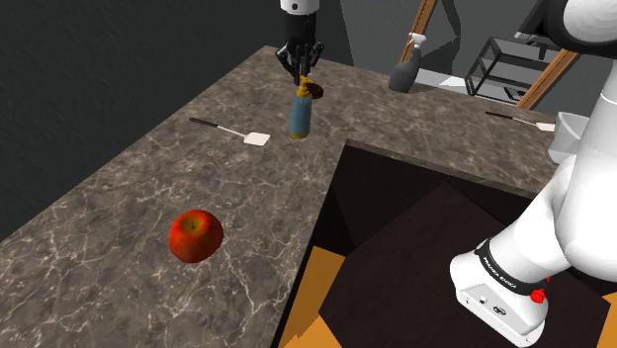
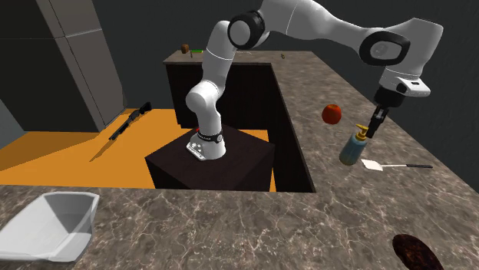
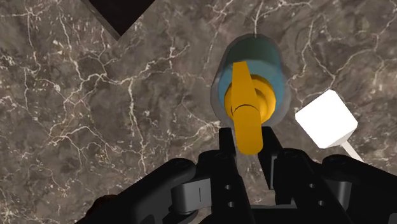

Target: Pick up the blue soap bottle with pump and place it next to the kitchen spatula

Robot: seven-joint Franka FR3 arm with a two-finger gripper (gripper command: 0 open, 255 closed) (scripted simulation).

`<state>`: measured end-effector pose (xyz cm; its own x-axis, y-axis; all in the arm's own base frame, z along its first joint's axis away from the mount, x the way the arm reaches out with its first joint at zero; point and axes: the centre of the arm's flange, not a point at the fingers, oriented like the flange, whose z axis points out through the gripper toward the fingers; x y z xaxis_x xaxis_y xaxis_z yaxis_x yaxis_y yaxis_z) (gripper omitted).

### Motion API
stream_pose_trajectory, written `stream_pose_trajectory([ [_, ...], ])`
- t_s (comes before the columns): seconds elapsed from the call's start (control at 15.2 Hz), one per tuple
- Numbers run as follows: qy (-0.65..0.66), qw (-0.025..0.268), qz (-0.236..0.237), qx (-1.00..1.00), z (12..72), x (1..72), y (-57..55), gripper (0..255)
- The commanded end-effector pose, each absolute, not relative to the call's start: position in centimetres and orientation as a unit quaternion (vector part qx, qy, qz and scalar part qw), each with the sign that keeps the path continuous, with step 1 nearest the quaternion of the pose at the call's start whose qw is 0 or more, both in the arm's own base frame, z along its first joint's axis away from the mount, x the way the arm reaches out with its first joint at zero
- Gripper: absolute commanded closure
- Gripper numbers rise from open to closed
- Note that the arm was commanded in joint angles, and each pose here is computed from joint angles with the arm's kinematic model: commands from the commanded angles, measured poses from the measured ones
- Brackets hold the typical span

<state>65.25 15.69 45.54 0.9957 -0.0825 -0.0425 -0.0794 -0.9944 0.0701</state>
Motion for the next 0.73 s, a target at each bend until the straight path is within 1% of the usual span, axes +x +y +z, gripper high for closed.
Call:
stream_pose_trajectory([
  [0.0,-0.041,0.034,-0.022,0.998,44.4,65.3,15.8,255],
  [0.4,-0.041,0.034,-0.022,0.998,41.4,65.3,15.8,255],
  [0.66,-0.041,0.034,-0.022,0.998,41.4,65.3,15.8,255],
])
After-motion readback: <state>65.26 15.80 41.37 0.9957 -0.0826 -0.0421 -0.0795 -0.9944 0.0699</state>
